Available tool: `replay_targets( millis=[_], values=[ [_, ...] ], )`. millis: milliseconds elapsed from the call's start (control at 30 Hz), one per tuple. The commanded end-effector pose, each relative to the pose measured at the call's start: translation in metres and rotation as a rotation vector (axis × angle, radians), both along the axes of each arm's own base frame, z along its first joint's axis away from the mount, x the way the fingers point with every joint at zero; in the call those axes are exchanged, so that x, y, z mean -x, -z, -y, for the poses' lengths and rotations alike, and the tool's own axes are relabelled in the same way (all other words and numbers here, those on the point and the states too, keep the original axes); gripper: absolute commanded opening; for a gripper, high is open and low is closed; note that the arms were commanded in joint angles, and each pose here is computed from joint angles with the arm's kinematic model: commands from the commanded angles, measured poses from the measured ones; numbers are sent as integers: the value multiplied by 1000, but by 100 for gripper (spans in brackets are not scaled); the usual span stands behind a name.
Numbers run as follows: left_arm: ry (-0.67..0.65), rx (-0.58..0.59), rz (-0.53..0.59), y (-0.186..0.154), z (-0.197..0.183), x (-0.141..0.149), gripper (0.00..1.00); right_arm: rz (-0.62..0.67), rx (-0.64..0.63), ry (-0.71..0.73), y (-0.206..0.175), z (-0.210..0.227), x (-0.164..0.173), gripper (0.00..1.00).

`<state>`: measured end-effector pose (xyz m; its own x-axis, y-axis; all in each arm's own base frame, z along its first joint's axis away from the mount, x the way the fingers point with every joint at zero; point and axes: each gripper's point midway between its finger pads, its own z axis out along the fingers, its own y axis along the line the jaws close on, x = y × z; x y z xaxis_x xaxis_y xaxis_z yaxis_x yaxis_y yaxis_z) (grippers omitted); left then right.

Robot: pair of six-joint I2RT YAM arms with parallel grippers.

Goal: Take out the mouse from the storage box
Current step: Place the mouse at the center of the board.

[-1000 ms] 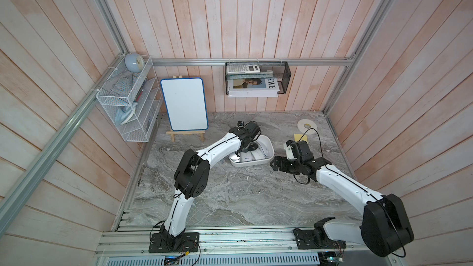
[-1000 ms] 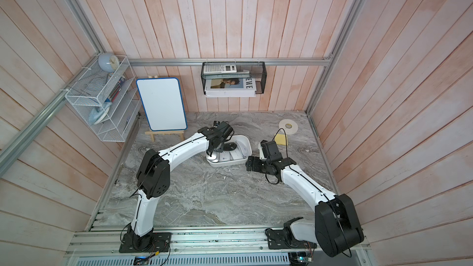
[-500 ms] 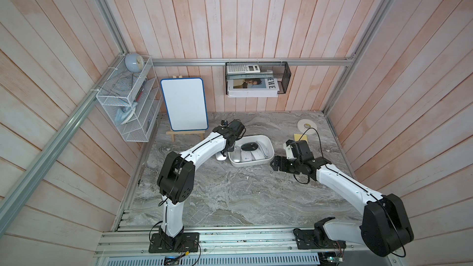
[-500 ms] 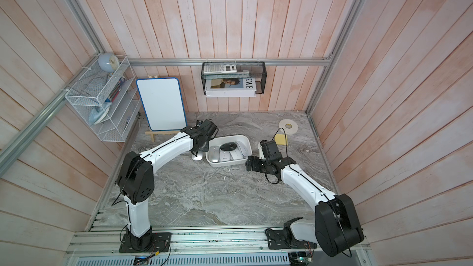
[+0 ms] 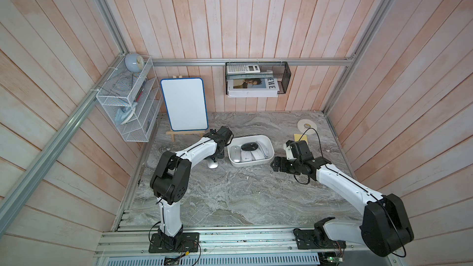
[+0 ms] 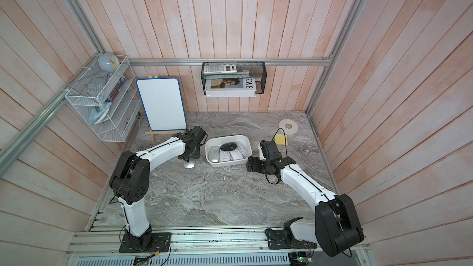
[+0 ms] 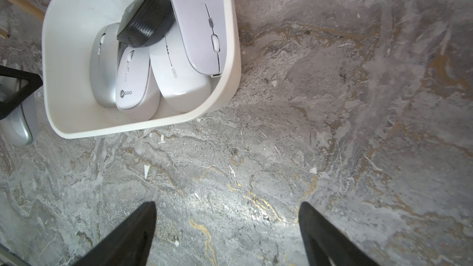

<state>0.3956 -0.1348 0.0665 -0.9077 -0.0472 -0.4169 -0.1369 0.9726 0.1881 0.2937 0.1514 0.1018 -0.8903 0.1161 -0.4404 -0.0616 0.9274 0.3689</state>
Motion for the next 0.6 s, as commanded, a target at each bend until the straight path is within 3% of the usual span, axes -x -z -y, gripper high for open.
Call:
replay_targets(
  millis=[0,367,567],
  values=[
    [-13,46,18,6,3,-7,48,18,14,-5,-10,0,0,91],
    [-18,41,-52,44,4,-2,50,21,32,-12,-14,-1,0,91],
    [-14,52,-50,45,5,1,66,33,62,-20,-19,0,-3,91]
  ],
)
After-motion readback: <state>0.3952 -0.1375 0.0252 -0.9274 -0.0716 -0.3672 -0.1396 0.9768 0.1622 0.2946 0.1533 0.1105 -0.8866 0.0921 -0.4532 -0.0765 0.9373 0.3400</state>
